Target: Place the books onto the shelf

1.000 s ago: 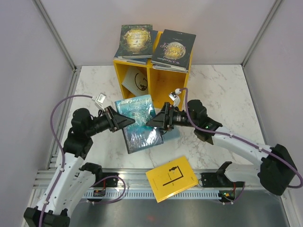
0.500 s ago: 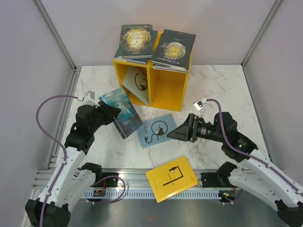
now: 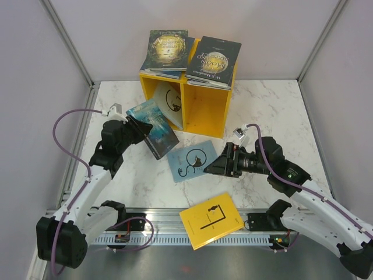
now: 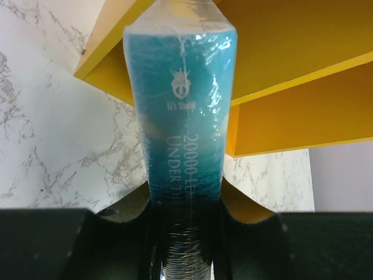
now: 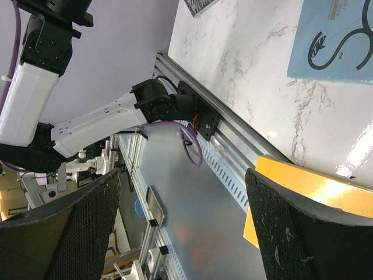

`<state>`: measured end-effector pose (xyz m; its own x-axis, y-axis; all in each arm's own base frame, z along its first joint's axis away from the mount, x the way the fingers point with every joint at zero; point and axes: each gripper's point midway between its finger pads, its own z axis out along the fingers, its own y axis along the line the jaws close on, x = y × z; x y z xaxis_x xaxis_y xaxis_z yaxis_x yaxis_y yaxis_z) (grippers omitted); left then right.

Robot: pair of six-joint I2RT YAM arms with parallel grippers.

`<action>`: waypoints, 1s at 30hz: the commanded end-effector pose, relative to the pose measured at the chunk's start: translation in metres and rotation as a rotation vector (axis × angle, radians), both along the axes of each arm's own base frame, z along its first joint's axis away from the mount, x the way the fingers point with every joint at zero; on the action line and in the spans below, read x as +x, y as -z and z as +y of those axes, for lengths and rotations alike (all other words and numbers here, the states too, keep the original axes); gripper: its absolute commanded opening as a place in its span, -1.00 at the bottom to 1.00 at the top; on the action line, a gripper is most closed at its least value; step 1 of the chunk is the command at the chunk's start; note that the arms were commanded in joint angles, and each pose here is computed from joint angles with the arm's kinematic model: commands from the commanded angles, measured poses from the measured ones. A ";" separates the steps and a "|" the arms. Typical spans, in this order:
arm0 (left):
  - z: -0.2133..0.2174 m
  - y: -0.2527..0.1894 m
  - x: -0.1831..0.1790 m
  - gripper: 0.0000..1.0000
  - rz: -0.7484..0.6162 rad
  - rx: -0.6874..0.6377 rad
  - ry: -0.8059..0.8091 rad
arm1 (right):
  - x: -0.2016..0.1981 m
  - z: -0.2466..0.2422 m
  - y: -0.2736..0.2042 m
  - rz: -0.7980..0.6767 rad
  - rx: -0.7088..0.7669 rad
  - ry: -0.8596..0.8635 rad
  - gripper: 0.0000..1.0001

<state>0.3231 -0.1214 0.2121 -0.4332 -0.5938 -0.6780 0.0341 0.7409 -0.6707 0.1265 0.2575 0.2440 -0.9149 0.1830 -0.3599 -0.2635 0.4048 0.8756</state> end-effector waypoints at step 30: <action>-0.037 -0.152 0.057 -0.95 -0.425 0.158 -0.045 | -0.004 -0.013 0.025 0.059 -0.053 0.021 0.77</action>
<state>0.3679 -0.1589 0.2843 -0.2936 -0.4342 -0.8516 0.1606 0.8558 -0.4917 0.1229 0.2465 0.2171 -0.9304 0.1851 -0.3164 -0.2051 0.4525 0.8679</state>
